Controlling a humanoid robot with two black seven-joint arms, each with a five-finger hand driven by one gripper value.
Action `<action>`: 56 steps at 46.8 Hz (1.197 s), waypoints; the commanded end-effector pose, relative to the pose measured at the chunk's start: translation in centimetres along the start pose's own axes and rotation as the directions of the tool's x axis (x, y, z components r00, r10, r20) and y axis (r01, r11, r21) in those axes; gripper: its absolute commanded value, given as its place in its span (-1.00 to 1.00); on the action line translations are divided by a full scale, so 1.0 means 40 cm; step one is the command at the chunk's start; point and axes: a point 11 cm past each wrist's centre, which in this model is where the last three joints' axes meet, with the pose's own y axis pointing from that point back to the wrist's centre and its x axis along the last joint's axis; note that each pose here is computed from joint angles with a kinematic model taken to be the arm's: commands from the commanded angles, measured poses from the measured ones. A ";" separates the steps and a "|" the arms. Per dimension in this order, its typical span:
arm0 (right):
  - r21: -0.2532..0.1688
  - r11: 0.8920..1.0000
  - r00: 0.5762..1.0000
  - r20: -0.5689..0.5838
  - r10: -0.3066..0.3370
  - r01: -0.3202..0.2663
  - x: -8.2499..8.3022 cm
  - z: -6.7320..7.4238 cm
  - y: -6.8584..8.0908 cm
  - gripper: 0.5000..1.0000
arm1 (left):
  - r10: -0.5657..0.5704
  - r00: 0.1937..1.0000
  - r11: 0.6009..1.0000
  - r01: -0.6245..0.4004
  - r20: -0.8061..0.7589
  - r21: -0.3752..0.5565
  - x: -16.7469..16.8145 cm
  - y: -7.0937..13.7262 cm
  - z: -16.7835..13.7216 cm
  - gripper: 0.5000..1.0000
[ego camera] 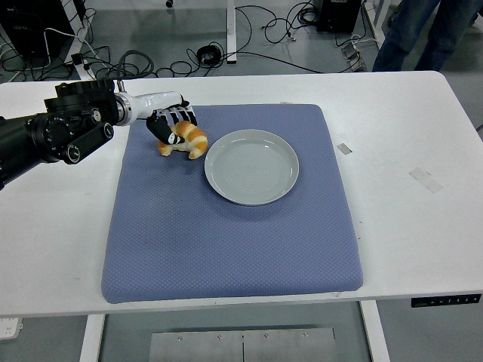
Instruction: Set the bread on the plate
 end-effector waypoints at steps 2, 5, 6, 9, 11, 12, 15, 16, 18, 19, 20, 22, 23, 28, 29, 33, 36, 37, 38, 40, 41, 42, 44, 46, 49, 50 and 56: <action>0.000 1.000 1.000 -0.001 0.000 0.000 0.000 0.000 0.000 1.00 | 0.050 0.999 0.997 -0.049 -0.012 0.054 0.064 0.011 -0.004 -1.00; 0.000 1.000 1.000 0.001 0.000 0.000 0.000 0.000 0.000 1.00 | 0.069 0.996 0.995 -0.065 -0.049 0.079 0.108 0.018 0.015 -1.00; 0.000 1.000 1.000 0.001 0.000 0.000 0.000 0.000 0.000 1.00 | 0.069 0.996 0.994 -0.063 -0.063 0.089 0.116 0.019 0.020 -1.00; 0.000 1.000 1.000 0.001 0.000 0.000 0.000 0.000 0.000 1.00 | 0.048 0.995 0.993 -0.039 -0.084 0.109 0.124 0.021 0.033 -1.00; 0.000 1.000 1.000 0.001 0.000 0.000 0.000 0.000 0.000 1.00 | 0.040 0.996 0.994 -0.031 -0.078 0.106 0.130 0.022 0.046 -1.00; 0.000 1.000 1.000 0.001 0.000 0.000 0.000 0.000 0.000 1.00 | 0.033 0.997 0.995 -0.026 -0.075 0.096 0.131 0.022 0.058 -1.00; 0.000 1.000 1.000 0.001 0.000 0.000 0.000 0.000 0.000 1.00 | 0.017 0.999 0.998 -0.014 -0.051 0.064 0.135 0.022 0.101 -1.00; 0.000 1.000 1.000 -0.001 0.000 0.000 0.000 0.000 0.000 1.00 | 0.013 0.999 0.998 -0.011 -0.048 0.054 0.137 0.023 0.112 -1.00; 0.000 1.000 1.000 0.001 0.000 0.000 0.000 0.000 0.000 1.00 | -0.002 0.999 0.999 0.003 -0.037 0.034 0.132 0.021 0.141 -1.00; 0.000 1.000 1.000 0.001 0.000 0.000 0.000 0.000 0.000 1.00 | -0.008 0.999 0.999 0.009 -0.034 0.031 0.128 0.021 0.151 -1.00; 0.000 1.000 1.000 0.001 0.000 0.000 0.000 0.000 0.000 1.00 | -0.018 0.999 0.999 0.018 -0.027 0.027 0.123 0.021 0.164 -1.00; 0.000 1.000 1.000 0.001 0.000 0.000 0.000 0.000 0.000 1.00 | -0.033 0.999 0.999 0.033 -0.014 0.028 0.115 0.020 0.184 -1.00; 0.000 1.000 1.000 0.001 0.000 0.000 0.000 0.000 0.000 1.00 | -0.037 0.999 0.999 0.037 -0.007 0.031 0.112 0.021 0.191 -1.00; 0.000 1.000 1.000 0.001 0.000 0.000 0.000 0.000 0.000 1.00 | -0.054 0.998 0.996 0.053 0.020 0.067 0.102 0.019 0.212 -1.00; 0.000 1.000 1.000 0.001 0.000 0.000 0.000 0.000 0.000 1.00 | -0.054 0.998 0.996 0.052 0.023 0.069 0.102 0.020 0.215 -1.00; 0.000 1.000 1.000 -0.001 0.000 0.000 0.000 0.000 0.000 1.00 | -0.077 0.996 0.995 0.074 0.039 0.061 0.083 0.022 0.243 -1.00; 0.000 1.000 1.000 0.001 0.000 0.000 0.000 0.000 0.000 1.00 | -0.055 0.998 0.997 0.053 0.042 0.050 0.083 0.026 0.262 -1.00; 0.000 1.000 1.000 0.001 0.000 0.000 0.000 0.000 0.000 1.00 | -0.041 0.998 0.998 0.039 0.044 0.049 0.084 0.027 0.266 -1.00; 0.000 1.000 1.000 0.001 0.000 0.000 0.000 0.000 0.000 1.00 | -0.035 0.998 0.998 0.033 0.044 0.051 0.080 0.026 0.270 -1.00; 0.000 1.000 1.000 0.001 0.000 0.000 0.000 0.000 0.000 1.00 | -0.028 0.999 0.998 0.025 0.046 0.058 0.072 0.025 0.278 -1.00; 0.000 1.000 1.000 0.001 0.000 0.000 0.000 0.000 0.000 1.00 | -0.023 0.999 0.998 0.020 0.044 0.059 0.069 0.024 0.283 -1.00; 0.000 1.000 1.000 -0.001 0.000 0.000 0.000 0.000 0.000 1.00 | -0.023 0.999 0.998 0.021 0.045 0.062 0.065 0.023 0.287 -1.00; 0.000 1.000 1.000 0.001 0.000 0.000 0.000 0.000 0.000 1.00 | -0.033 0.998 0.998 0.030 0.046 0.061 0.052 0.020 0.293 -1.00; 0.000 1.000 1.000 -0.001 0.000 0.000 0.000 0.000 0.000 1.00 | -0.049 0.998 0.998 0.046 0.047 0.050 0.034 0.016 0.308 -1.00; 0.000 1.000 1.000 -0.001 0.000 0.000 0.000 0.000 0.000 1.00 | -0.069 0.997 0.997 0.067 0.047 0.033 0.005 0.006 0.335 -1.00; 0.000 1.000 1.000 0.001 0.000 0.000 0.000 0.000 0.000 1.00 | -0.074 0.996 0.997 0.072 0.047 0.035 -0.003 0.004 0.339 -1.00; 0.000 1.000 1.000 0.001 0.000 0.000 0.000 0.000 0.000 1.00 | -0.110 0.993 0.994 0.109 0.040 0.030 -0.057 -0.010 0.366 -1.00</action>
